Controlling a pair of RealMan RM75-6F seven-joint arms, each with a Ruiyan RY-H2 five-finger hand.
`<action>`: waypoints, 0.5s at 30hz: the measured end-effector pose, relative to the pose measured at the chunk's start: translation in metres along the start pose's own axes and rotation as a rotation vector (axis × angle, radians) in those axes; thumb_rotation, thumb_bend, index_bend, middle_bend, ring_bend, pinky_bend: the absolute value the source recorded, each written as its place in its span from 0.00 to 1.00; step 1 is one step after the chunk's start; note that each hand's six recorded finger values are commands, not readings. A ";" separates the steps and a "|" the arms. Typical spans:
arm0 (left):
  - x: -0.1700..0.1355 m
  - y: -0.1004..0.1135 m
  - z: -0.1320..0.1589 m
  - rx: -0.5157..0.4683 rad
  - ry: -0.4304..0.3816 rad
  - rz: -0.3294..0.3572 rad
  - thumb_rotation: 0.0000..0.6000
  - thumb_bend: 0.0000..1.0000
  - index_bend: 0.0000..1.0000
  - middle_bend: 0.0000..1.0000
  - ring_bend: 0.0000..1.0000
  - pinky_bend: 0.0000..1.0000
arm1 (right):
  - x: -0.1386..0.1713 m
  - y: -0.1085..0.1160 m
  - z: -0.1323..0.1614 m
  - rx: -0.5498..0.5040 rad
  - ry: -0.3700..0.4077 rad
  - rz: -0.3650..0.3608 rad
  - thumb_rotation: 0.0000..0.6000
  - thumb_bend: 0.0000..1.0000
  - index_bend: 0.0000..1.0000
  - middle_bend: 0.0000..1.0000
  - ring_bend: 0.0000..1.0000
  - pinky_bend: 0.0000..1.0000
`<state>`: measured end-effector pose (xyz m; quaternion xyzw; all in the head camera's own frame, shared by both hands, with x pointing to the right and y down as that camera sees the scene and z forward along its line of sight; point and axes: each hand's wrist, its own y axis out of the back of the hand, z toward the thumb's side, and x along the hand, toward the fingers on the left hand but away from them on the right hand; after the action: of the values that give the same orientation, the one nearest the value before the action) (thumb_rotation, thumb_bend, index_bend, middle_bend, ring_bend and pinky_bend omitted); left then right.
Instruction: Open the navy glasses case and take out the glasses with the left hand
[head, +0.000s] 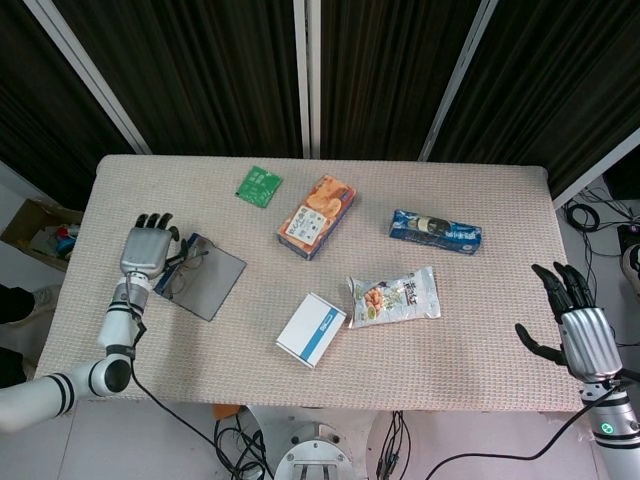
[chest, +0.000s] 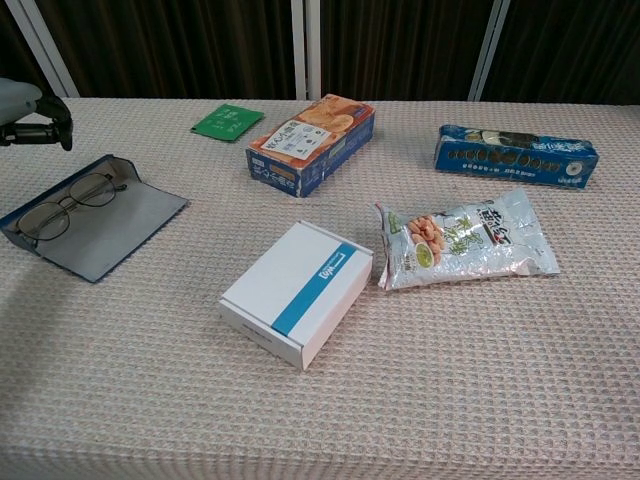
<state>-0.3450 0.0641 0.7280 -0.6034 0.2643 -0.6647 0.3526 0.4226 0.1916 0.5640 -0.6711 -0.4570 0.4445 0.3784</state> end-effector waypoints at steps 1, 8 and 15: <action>0.004 -0.002 -0.002 -0.005 0.014 -0.009 0.00 0.54 0.36 0.10 0.09 0.12 | 0.000 0.000 0.000 0.000 -0.002 -0.001 1.00 0.23 0.02 0.14 0.00 0.04; 0.028 -0.019 -0.010 -0.041 0.108 -0.111 0.00 0.54 0.38 0.09 0.09 0.12 | 0.003 0.000 -0.003 -0.002 -0.017 -0.002 1.00 0.23 0.02 0.14 0.00 0.04; 0.027 -0.025 0.014 -0.168 0.045 -0.168 0.00 0.54 0.42 0.09 0.09 0.12 | 0.001 -0.002 -0.002 0.001 -0.014 0.005 1.00 0.23 0.02 0.14 0.00 0.05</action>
<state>-0.3359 0.0588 0.7657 -0.6359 0.2754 -0.6807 0.2376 0.4242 0.1929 0.5658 -0.6689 -0.4578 0.4502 0.3745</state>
